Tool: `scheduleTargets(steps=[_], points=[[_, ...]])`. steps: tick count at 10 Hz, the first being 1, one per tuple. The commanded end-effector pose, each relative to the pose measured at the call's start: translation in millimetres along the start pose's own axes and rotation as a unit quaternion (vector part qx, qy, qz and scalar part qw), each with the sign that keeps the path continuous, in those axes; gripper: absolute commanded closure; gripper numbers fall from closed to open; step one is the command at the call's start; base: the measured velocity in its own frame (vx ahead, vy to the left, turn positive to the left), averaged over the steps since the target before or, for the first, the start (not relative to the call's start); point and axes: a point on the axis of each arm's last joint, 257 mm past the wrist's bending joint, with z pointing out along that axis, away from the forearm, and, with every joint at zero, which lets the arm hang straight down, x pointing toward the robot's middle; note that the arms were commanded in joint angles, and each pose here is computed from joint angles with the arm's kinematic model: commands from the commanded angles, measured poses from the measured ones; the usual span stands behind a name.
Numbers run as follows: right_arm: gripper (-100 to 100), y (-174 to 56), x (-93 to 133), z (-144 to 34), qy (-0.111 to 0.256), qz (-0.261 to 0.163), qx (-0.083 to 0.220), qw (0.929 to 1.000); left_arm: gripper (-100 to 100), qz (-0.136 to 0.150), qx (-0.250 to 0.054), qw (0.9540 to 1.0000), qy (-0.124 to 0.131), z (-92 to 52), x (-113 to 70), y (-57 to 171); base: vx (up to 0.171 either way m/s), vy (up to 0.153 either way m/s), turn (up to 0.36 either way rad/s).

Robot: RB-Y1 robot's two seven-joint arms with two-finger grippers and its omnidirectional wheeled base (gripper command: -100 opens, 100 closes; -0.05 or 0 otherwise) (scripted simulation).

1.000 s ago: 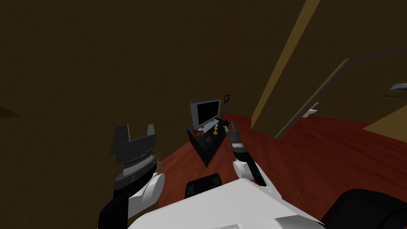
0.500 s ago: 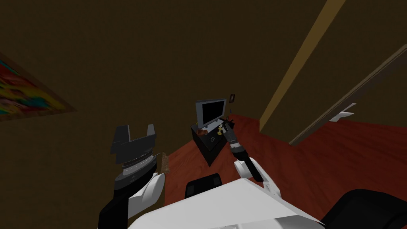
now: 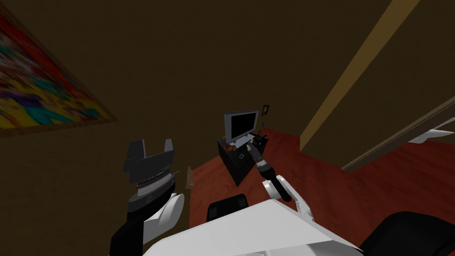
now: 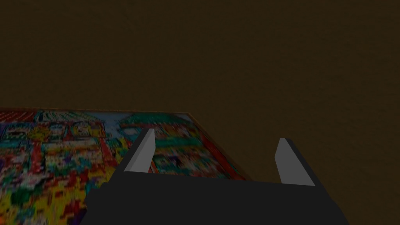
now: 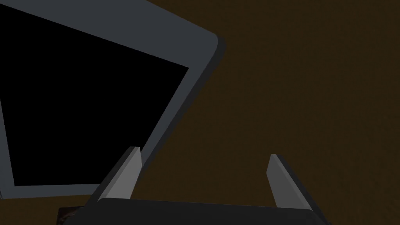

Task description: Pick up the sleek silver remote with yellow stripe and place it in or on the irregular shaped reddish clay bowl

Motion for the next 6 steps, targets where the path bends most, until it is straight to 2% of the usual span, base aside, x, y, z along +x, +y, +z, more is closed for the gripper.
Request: scheduleTargets(steps=[1, 4, 5, 6], points=[[-100, -6, 4, -1.3, 0.012, -0.020, 0.006, 0.9997, 0, 0.000, 0.000, 1.0000, 0.000, 0.0, 0.0, 0, 0.011, 0.039, 0.080], [-100, -31, 19, -6.4, 0.050, -0.076, 0.028, 0.9955, 0, 0.000, 0.000, 1.0000, 0.000, 0.0, 0.0, 0, 0.013, 0.043, 0.174], [-100, -31, 20, -6.6, 0.054, -0.084, 0.028, 0.9946, 0, 0.000, 0.000, 1.0000, 0.000, 0.0, 0.0, 0, 0.013, 0.033, 0.097], [-100, -45, 26, -10.7, 0.072, -0.109, 0.039, 0.9907, 0, 0.000, 0.000, 1.0000, 0.000, 0.0, 0.0, 0, 0.017, 0.045, 0.182]])
